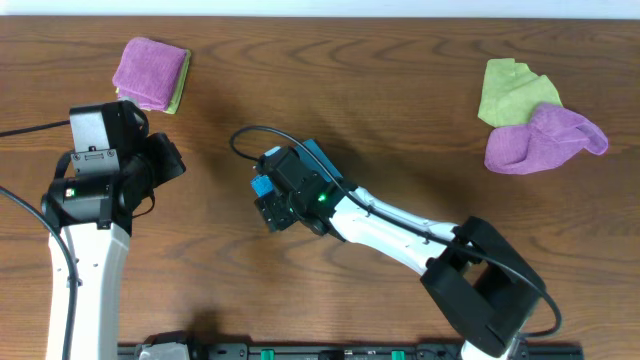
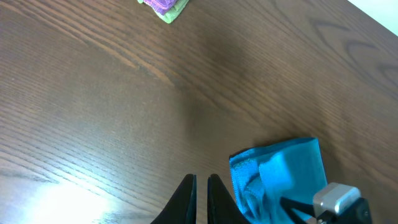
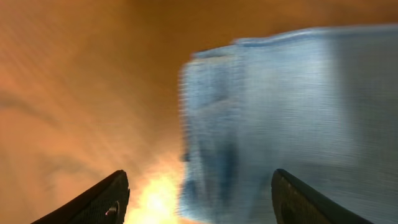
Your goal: Fold the cloth
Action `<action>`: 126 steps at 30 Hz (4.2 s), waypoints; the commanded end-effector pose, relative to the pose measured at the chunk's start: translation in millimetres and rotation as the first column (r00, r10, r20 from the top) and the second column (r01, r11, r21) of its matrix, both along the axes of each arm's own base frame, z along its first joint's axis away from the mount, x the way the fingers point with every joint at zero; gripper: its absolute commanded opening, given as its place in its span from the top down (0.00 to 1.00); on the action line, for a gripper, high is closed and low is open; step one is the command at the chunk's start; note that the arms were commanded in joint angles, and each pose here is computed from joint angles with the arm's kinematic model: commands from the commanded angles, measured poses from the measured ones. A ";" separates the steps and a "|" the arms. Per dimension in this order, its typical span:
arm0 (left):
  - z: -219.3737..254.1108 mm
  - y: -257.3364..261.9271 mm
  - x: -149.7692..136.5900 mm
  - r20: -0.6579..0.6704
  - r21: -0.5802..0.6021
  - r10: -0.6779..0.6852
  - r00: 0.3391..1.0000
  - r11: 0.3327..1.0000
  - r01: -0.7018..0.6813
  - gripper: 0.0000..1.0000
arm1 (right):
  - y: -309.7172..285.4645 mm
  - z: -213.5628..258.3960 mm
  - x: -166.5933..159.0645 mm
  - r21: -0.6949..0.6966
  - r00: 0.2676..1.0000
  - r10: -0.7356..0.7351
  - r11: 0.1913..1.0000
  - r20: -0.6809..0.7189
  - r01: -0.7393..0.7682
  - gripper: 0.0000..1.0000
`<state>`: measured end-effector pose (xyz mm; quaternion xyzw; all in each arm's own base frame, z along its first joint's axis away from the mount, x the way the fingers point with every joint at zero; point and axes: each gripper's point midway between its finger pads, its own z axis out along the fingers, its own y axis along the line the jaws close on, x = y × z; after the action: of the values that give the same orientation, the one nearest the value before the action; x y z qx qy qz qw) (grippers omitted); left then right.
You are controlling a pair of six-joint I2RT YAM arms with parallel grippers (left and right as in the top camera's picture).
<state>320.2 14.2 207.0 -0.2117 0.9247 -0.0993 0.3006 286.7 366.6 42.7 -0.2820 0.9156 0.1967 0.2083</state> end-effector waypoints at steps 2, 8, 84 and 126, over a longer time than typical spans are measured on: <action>6.4 1.5 0.9 0.017 0.012 -0.008 1.000 1.000 0.008 0.89 | 18.6 8.3 -16.7 0.079 0.995 0.081 0.994 -0.061 -0.076 0.27; 4.7 3.7 0.7 0.011 0.030 -0.012 1.000 0.999 0.012 0.89 | 15.3 13.0 -8.4 0.104 0.995 0.071 0.993 -0.075 -0.063 0.26; -194.7 -143.2 -23.1 0.000 -0.601 -0.155 0.988 0.790 0.124 0.11 | -226.0 223.0 31.8 -0.132 0.896 -0.289 0.928 0.336 0.349 0.24; -221.0 -207.3 22.5 -0.059 -0.692 -0.350 0.935 0.689 0.215 0.34 | -209.3 37.2 96.5 -0.125 0.936 -0.352 0.928 0.022 0.352 0.99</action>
<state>360.4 -199.1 20.8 -0.1419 0.8539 -0.4822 0.1347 381.5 154.1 98.1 -0.1437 0.9567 0.0847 0.2386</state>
